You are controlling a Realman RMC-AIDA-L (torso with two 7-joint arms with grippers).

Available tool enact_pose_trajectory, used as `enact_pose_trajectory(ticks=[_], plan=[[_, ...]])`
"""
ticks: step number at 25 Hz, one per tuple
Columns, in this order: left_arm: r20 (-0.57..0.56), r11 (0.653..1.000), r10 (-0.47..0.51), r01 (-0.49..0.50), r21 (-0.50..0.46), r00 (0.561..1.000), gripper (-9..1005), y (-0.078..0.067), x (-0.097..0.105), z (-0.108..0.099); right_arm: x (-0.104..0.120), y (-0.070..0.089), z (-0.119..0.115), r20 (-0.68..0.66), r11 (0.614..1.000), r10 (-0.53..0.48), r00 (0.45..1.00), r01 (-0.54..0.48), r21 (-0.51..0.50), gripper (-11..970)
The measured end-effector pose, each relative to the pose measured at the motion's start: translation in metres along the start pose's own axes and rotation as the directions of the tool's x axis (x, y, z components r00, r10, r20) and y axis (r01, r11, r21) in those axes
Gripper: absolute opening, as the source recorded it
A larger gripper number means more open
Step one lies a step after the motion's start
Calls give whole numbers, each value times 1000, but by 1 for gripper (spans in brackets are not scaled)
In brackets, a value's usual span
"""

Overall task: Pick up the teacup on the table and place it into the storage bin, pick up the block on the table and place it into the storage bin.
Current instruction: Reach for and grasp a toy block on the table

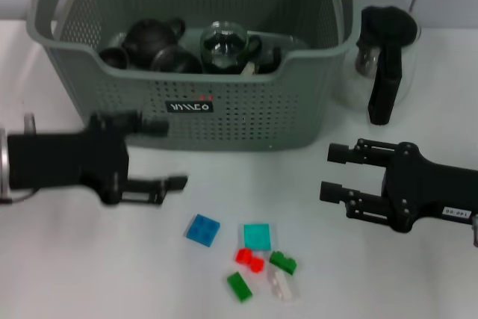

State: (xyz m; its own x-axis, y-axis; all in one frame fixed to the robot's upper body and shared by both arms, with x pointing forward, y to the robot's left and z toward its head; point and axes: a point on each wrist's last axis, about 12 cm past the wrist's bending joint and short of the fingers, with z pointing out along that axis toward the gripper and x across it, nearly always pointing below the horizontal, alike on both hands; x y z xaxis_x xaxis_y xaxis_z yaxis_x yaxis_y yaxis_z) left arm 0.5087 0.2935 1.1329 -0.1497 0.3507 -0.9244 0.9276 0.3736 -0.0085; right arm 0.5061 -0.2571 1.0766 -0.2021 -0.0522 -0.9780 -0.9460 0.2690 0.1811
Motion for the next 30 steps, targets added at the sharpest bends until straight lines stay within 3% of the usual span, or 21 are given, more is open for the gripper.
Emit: enact_pose_trajectory(ticks=[6, 11, 19, 30], plan=[[-94, 998, 15, -8, 68, 995, 861, -15, 37, 16, 2, 0, -3, -4, 1000, 6, 1000, -6, 16, 641], [-166, 994, -29, 46, 99, 986, 862, -11, 52, 42, 3, 1, -4, -4, 1000, 10, 1000, -10, 20, 641], [-246, 991, -34, 64, 115, 969, 862, -3, 58, 70, 4, 1, -4, -4, 1000, 13, 1000, -13, 21, 643], [-275, 993, -31, 62, 102, 961, 860, -1, 61, 81, 4, 1, -4, -4, 1000, 12, 1000, -12, 21, 642]])
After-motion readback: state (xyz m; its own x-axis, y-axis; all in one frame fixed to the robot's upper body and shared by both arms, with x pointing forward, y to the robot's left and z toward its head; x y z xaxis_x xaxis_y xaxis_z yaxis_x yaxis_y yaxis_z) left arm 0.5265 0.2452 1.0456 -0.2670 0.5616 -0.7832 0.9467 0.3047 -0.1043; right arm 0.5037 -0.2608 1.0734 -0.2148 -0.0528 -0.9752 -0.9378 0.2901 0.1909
